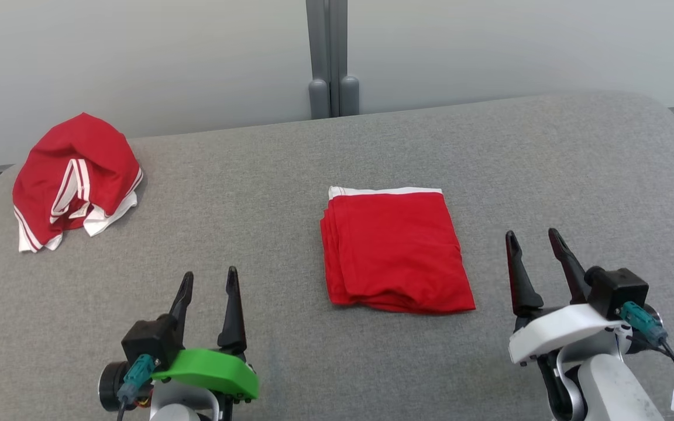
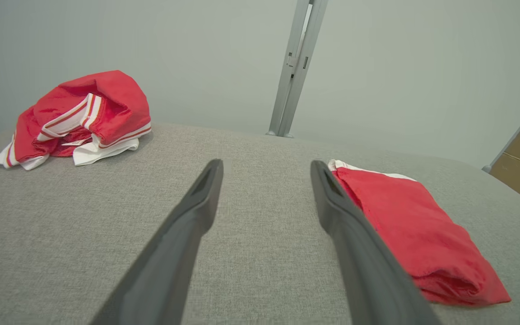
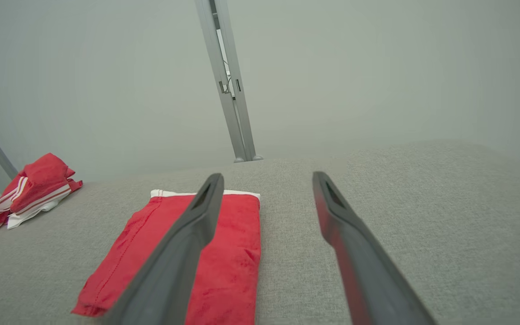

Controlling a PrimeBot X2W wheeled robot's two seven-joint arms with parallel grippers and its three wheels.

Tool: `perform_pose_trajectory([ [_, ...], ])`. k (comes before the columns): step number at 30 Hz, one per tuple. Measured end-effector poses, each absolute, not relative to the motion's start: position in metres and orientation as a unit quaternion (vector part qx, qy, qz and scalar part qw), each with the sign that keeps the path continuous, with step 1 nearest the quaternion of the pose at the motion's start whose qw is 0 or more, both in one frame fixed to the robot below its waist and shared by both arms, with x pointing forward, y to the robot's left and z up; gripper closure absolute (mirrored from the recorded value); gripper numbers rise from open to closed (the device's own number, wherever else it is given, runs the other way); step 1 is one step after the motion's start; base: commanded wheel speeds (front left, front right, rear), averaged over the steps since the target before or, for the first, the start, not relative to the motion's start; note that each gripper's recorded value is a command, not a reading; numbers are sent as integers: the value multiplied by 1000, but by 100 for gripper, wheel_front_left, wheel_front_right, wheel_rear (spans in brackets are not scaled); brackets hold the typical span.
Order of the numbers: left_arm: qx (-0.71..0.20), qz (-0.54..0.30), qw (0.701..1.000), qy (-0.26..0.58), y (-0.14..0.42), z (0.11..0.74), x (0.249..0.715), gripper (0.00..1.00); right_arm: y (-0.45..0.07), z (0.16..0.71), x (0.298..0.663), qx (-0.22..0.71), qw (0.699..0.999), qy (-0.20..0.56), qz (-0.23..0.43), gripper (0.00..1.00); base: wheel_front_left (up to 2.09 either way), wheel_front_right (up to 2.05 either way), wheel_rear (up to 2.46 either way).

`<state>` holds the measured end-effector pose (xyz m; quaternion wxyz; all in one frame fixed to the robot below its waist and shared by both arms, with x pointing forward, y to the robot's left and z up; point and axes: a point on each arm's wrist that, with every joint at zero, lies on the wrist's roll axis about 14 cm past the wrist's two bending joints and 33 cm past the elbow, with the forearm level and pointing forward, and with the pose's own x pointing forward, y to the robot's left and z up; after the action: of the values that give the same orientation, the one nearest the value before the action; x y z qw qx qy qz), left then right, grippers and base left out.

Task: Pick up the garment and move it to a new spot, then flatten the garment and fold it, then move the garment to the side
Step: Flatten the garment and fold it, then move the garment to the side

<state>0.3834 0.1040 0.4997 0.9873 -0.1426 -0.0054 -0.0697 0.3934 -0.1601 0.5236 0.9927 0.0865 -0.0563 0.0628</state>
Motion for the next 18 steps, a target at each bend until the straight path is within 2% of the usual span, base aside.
perform_pose_trajectory([
  [8, -142, -44, 989, 9, 121, 486, 367, 0, -156, 514, 373, 100, 992, -45, 61, 0, 0, 0, 0],
  [18, -147, -45, 988, 9, 122, 485, 360, 0, -146, 510, 368, 100, 992, -32, 76, 0, 0, 0, 0],
])
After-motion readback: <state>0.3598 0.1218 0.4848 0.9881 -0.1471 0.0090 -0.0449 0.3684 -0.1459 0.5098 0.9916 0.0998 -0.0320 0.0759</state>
